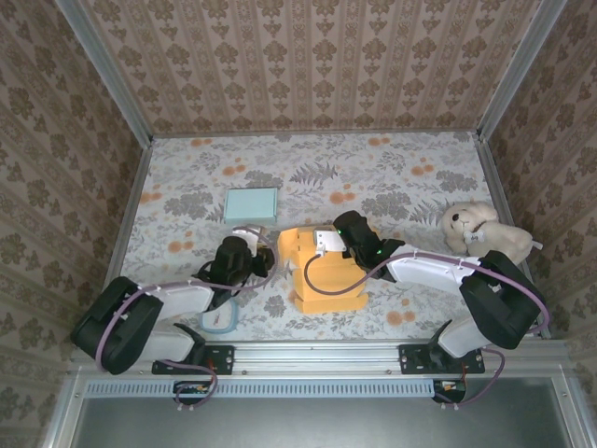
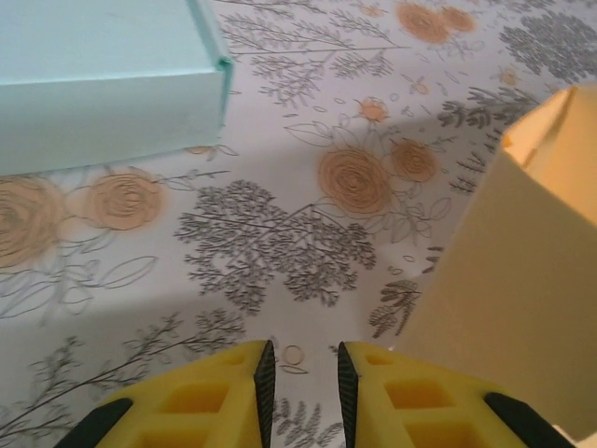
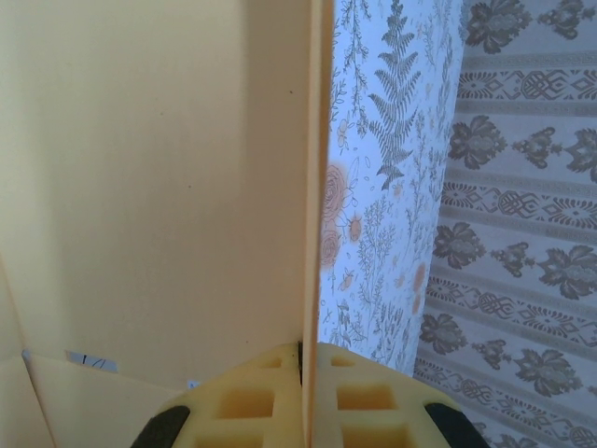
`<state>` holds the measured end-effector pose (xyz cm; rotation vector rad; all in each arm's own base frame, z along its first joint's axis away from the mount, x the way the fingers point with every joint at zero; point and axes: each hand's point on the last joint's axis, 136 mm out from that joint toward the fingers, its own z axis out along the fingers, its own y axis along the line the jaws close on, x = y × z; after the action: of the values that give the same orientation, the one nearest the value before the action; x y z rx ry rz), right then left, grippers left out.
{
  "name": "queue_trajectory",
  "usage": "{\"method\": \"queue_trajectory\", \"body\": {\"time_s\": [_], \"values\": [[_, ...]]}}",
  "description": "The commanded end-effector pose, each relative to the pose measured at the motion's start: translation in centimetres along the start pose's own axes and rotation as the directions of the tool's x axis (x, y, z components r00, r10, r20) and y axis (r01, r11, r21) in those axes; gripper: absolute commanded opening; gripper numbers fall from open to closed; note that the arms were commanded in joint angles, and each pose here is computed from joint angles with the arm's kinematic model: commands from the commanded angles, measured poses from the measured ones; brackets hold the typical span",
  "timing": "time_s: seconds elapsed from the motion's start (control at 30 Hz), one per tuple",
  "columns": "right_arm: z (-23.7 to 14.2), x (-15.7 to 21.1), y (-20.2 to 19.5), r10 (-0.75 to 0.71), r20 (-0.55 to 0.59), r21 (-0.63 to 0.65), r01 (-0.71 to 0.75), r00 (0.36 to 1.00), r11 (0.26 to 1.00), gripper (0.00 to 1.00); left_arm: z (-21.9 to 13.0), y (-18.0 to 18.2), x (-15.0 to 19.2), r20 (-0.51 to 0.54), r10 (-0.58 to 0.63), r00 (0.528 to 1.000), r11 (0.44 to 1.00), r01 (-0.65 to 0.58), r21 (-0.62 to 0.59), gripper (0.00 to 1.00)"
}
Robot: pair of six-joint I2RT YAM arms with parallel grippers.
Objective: Fold the paper box
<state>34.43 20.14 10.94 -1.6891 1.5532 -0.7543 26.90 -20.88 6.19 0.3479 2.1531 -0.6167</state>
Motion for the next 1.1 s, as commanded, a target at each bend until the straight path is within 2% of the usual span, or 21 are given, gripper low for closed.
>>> {"method": "queue_trajectory", "body": {"time_s": [0.0, 0.4, 0.67, 0.93, 1.07], "values": [[0.2, 0.3, 0.8, -0.016, -0.021, -0.010, 0.016, 1.000, 1.000, 0.00, 0.2, -2.4, -2.5, 0.077, 0.027, 0.997, 0.997, -0.033, 0.071, 0.28], [0.4, 0.5, 1.1, -0.017, -0.039, -0.023, 0.016, 0.999, 1.000, 0.00, 0.5, -5.4, -2.3, 0.077, 0.068, 0.995, 0.987, -0.078, 0.144, 0.28], [0.5, 0.6, 1.1, -0.011, -0.039, -0.023, 0.010, 0.999, 1.000, 0.00, 0.8, -6.2, -2.7, 0.075, 0.042, 0.996, 0.988, -0.053, 0.143, 0.29], [0.3, 0.6, 1.1, -0.012, -0.039, -0.025, 0.011, 0.999, 1.000, 0.00, 0.9, -6.0, -1.8, 0.054, 0.093, 0.994, 0.986, -0.100, 0.134, 0.39], [0.3, 0.5, 1.2, -0.010, -0.035, -0.027, 0.009, 0.999, 1.000, 0.00, 0.4, -5.3, -0.9, 0.025, 0.078, 0.997, 0.973, -0.082, 0.217, 0.44]]}}
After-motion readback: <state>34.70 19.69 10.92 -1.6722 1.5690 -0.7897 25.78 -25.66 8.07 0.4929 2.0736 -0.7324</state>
